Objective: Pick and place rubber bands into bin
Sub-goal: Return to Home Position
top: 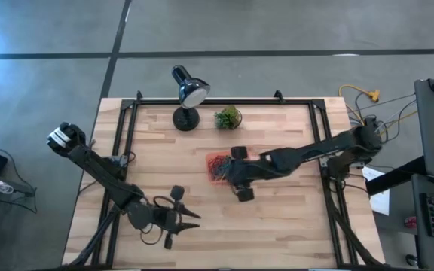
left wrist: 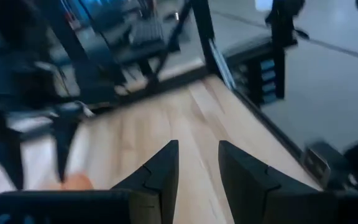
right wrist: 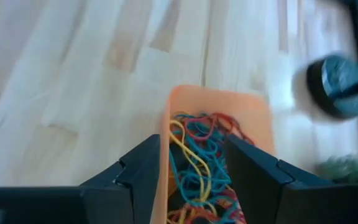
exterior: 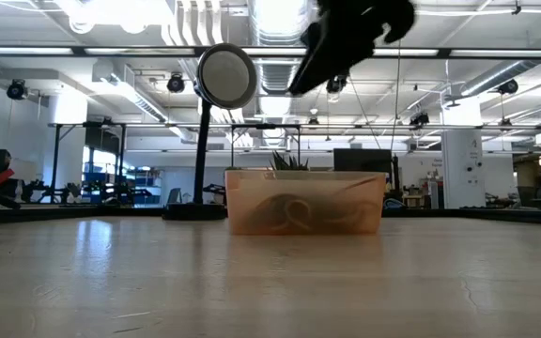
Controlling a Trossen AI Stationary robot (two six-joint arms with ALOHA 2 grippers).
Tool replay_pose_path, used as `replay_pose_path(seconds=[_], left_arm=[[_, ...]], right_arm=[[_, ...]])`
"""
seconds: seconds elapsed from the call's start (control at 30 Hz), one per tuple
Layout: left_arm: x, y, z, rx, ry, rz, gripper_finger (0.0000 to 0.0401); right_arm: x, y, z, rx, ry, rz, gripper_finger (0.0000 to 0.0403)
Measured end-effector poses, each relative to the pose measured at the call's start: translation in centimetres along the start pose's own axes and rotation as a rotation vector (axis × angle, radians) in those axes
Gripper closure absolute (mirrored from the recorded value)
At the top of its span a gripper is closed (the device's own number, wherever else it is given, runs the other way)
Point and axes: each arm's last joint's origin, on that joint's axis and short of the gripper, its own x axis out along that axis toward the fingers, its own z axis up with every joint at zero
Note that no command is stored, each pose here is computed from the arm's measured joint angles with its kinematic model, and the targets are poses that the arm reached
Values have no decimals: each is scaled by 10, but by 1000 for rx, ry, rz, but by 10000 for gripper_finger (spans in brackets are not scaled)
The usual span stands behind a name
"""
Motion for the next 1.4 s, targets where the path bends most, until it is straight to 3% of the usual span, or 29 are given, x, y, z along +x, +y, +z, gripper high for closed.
replay_pose_path(seconds=[0.17,0.3,0.37,0.47,0.63,0.83,0.97,1.1,1.4], left_arm=[[-12,13,26,166,-72,72,303],[-18,42,39,220,-95,326,303],[-20,60,41,235,-98,391,303],[-17,87,43,244,-139,347,303],[-6,129,38,253,-239,134,303],[-1,170,23,189,-158,208,303],[-12,174,13,189,-120,217,303],[-43,169,-4,166,-108,210,303],[-111,153,-55,83,-288,252,303]], right_arm=[[-43,-2,-8,-69,-172,-6,235],[-81,-11,-21,-40,-388,-36,238],[-96,-14,-32,-26,-487,-52,239],[-112,-17,-53,-16,-616,-76,237],[-123,-20,-90,2,-757,-120,236],[-127,-25,-121,55,-820,-152,236],[-135,-26,-133,56,-860,-163,236],[-140,-26,-148,60,-890,-171,236],[-130,-19,-192,124,-932,-167,236]])
